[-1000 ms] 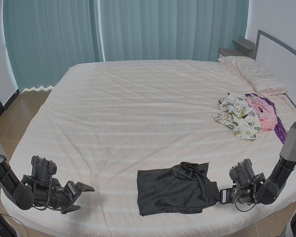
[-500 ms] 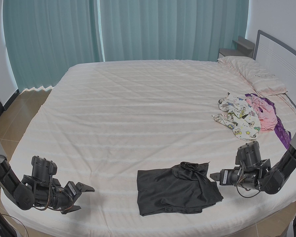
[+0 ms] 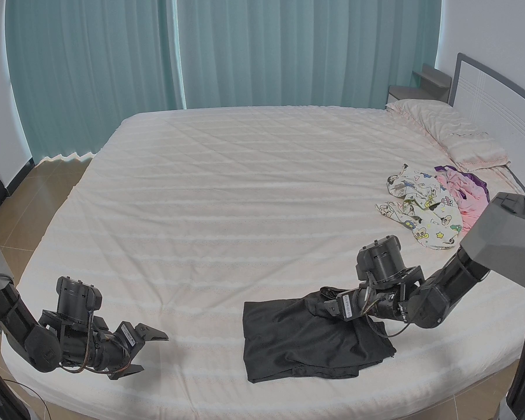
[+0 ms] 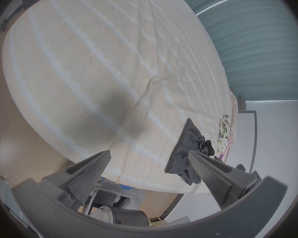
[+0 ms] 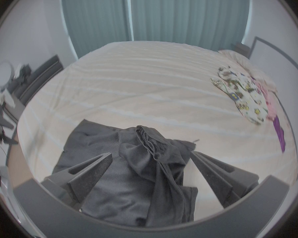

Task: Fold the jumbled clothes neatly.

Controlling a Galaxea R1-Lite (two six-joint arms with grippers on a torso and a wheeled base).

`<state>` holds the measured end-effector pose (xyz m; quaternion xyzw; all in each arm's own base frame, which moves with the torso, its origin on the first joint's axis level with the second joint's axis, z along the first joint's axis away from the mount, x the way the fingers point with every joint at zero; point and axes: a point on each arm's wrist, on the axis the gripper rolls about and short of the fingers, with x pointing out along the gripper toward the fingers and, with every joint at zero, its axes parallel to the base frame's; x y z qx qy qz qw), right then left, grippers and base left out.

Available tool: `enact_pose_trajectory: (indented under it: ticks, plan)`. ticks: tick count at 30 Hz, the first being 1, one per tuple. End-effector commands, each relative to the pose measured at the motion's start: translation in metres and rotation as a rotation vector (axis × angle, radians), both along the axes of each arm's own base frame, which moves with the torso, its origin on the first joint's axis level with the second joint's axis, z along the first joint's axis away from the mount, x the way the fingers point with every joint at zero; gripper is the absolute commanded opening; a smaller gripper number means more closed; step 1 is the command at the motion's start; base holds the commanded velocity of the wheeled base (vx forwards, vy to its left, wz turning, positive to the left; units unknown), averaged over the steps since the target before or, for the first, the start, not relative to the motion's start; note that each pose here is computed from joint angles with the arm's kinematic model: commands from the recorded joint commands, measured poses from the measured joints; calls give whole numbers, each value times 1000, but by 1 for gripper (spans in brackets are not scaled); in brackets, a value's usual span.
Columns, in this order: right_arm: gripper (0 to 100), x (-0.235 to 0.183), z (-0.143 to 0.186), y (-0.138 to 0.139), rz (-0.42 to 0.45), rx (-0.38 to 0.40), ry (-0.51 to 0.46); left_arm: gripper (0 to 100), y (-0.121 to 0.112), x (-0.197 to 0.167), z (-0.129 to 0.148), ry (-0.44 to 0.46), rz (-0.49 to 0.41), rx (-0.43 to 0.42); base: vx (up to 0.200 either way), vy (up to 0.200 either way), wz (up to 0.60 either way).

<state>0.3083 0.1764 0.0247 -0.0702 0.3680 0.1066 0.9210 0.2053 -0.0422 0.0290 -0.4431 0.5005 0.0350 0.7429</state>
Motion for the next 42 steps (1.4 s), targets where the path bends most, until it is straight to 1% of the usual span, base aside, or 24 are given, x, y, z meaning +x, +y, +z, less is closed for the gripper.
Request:
enact_pose_trajectory:
  ticks: [1, 8, 14, 17, 22, 23, 25, 30, 34, 36, 39, 41, 42]
  plan:
    - [100, 12, -31, 20, 84, -85, 29, 100, 0, 1, -1, 4, -1, 2, 0, 0, 0]
    - [100, 12, -43, 23, 158, -160, 37, 100, 0, 0, -3, -2, -25, 26, 0, 0, 0]
    - [100, 15, -46, 19, 145, -166, 46, 100, 0, 0, -4, 2, -28, 28, 0, 0, 0]
    - [100, 22, -44, 4, 86, -180, 42, 100, 0, 0, -3, 0, -27, 29, 0, 0, 0]
    - [100, 34, -39, -18, -23, -165, 24, 100, 0, 0, -3, 0, -27, 29, 0, 0, 0]
    - [100, 37, -39, -25, -77, -151, 25, 100, 0, 0, -4, 1, -27, 29, 0, 0, 0]
    - [100, 36, -40, -31, -125, -123, 39, 100, 0, 0, -4, 1, -27, 29, 0, 0, 0]
    - [100, 31, -34, -47, -203, -78, 55, 100, 0, 0, -4, 1, -26, 31, 0, 0, 0]
    - [100, 32, -29, -57, -280, -25, 53, 100, 0, 0, -4, 1, -26, 31, 0, 0, 0]
    - [100, 33, -25, -58, -298, 29, 50, 100, 0, 0, -4, 1, -26, 31, 0, 0, 0]
    - [100, 33, -15, -56, -289, 154, 72, 100, 0, 0, -4, 3, -26, 31, 0, 0, 0]
    - [100, 32, -13, -57, -288, 177, 80, 100, 0, -1, -4, 4, -26, 31, 0, 0, 0]
    - [100, 33, -14, -60, -296, 172, 84, 100, 0, -1, -4, 6, -26, 31, 0, 0, 0]
